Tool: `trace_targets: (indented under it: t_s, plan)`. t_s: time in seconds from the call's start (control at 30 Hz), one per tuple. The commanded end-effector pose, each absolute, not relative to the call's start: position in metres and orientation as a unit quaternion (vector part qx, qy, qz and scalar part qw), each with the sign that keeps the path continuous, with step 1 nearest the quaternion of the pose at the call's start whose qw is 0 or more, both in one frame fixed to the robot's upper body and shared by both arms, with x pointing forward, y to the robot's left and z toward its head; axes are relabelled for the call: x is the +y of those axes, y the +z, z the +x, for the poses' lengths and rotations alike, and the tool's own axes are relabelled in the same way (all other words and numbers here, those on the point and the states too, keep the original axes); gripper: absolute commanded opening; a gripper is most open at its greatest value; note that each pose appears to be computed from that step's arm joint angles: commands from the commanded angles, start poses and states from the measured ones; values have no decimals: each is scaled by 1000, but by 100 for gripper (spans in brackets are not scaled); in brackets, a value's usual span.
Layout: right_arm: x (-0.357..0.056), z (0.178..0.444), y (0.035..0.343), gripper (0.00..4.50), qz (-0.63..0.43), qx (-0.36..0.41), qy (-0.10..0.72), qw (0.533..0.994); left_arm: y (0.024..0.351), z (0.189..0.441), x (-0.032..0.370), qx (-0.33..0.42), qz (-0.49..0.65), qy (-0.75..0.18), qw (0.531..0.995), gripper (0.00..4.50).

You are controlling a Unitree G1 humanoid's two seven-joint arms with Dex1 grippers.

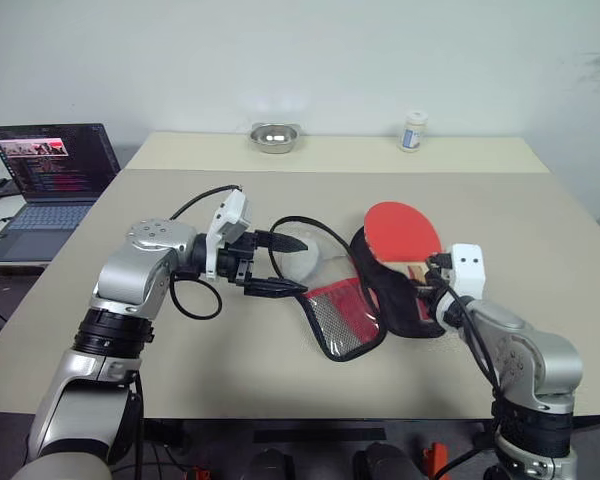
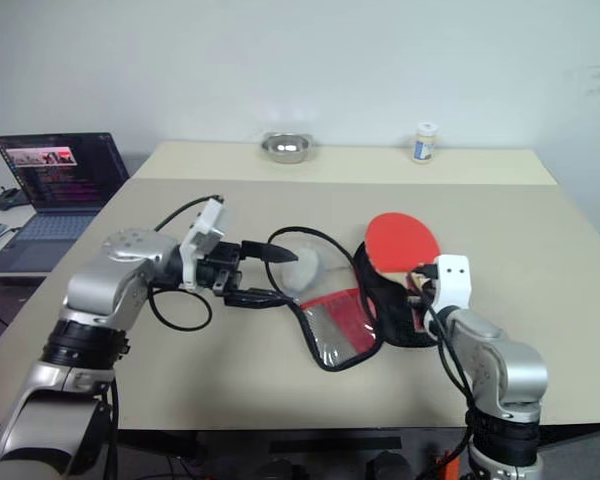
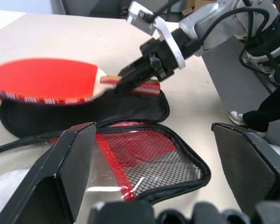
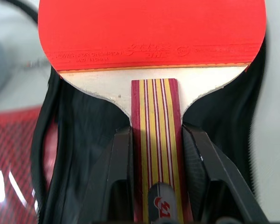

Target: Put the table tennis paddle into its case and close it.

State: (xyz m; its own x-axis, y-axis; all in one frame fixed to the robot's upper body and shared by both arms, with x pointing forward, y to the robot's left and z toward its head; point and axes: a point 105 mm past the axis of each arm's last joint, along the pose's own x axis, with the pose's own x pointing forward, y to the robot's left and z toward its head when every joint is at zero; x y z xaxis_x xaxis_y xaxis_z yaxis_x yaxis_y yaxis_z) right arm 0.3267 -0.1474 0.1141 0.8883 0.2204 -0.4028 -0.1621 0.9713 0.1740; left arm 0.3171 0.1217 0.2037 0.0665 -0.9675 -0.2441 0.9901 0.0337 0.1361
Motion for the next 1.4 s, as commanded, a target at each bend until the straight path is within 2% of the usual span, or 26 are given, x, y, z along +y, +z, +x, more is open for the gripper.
trace_targets:
  t_s: [0.03, 0.3, 0.77, 0.83, 1.0, 1.1, 1.2, 1.4]
  plan:
    - [-141, 323, 134, 105, 60, 174, 109, 977, 217, 313, 128, 20, 158, -681, 715, 432]
    - [-144, 322, 117, 105, 57, 202, 98, 973, 229, 315, 124, -1, 179, -679, 712, 432]
    - [-150, 323, 108, 105, 71, 215, 71, 971, 223, 315, 121, -1, 177, -682, 709, 432]
    - [-151, 324, 109, 179, 73, 211, 66, 972, 223, 315, 122, 0, 176, -682, 710, 432]
    - [-147, 324, 115, 328, 73, 201, 71, 974, 219, 317, 126, 12, 178, -671, 720, 432]
    - [-143, 322, 122, 439, 58, 188, 84, 977, 212, 315, 130, 31, 183, -664, 724, 432]
    - [-133, 315, 141, 445, 37, 158, 143, 976, 203, 315, 142, 57, 188, -645, 738, 432]
    - [-113, 273, 197, 445, -43, 70, 360, 929, 176, 318, 173, 120, 196, -595, 770, 432]
